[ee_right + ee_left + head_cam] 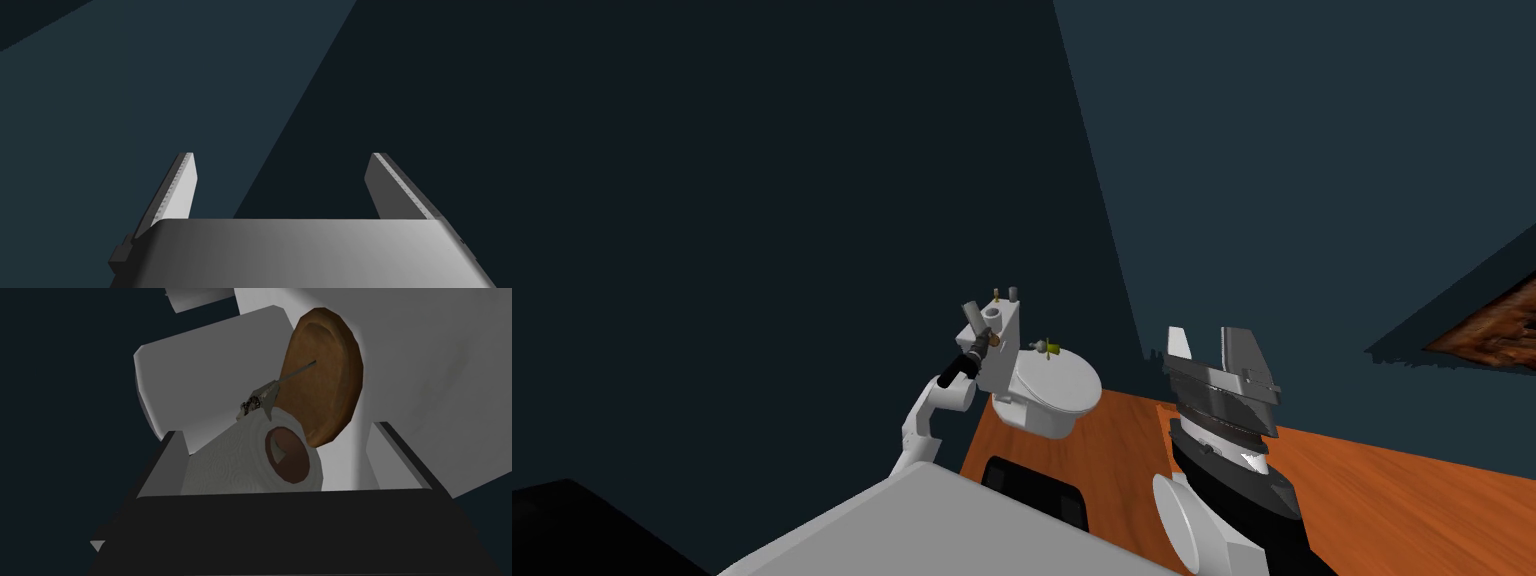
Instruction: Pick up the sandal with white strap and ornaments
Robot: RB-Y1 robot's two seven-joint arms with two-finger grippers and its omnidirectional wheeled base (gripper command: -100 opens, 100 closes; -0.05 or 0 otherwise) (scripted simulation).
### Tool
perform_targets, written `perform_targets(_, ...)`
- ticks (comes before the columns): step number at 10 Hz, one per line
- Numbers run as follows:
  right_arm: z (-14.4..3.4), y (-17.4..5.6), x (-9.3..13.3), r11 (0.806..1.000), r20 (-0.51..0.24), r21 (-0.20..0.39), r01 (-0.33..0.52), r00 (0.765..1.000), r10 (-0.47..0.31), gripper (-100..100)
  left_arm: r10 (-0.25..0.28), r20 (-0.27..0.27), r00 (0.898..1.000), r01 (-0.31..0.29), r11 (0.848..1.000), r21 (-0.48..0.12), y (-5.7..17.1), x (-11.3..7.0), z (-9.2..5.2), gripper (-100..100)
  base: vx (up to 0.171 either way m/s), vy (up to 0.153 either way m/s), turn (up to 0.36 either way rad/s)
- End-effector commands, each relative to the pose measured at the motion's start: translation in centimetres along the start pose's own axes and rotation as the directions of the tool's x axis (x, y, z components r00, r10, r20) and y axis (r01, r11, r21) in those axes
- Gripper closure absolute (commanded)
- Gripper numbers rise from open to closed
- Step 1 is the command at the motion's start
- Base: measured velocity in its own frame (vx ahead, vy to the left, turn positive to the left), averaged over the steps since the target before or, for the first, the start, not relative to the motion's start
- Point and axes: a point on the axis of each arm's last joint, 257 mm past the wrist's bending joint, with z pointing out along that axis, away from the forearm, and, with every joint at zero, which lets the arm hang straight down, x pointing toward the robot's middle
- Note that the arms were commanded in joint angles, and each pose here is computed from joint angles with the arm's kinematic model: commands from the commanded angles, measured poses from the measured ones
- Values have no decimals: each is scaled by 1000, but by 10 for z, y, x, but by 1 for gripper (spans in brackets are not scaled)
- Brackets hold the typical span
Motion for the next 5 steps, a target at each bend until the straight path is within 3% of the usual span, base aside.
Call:
perform_targets(1, 0, 0, 0, 1000, 0, 0, 0, 1000, 0, 0, 0, 0, 1000, 0, 1000, 0, 0, 0, 0, 100, 0, 0, 0)
perform_targets(5, 0, 0, 0, 1000, 0, 0, 0, 1000, 0, 0, 4, 0, 1000, -4, 1000, 4, -2, 0, 0, 100, 0, 0, 0)
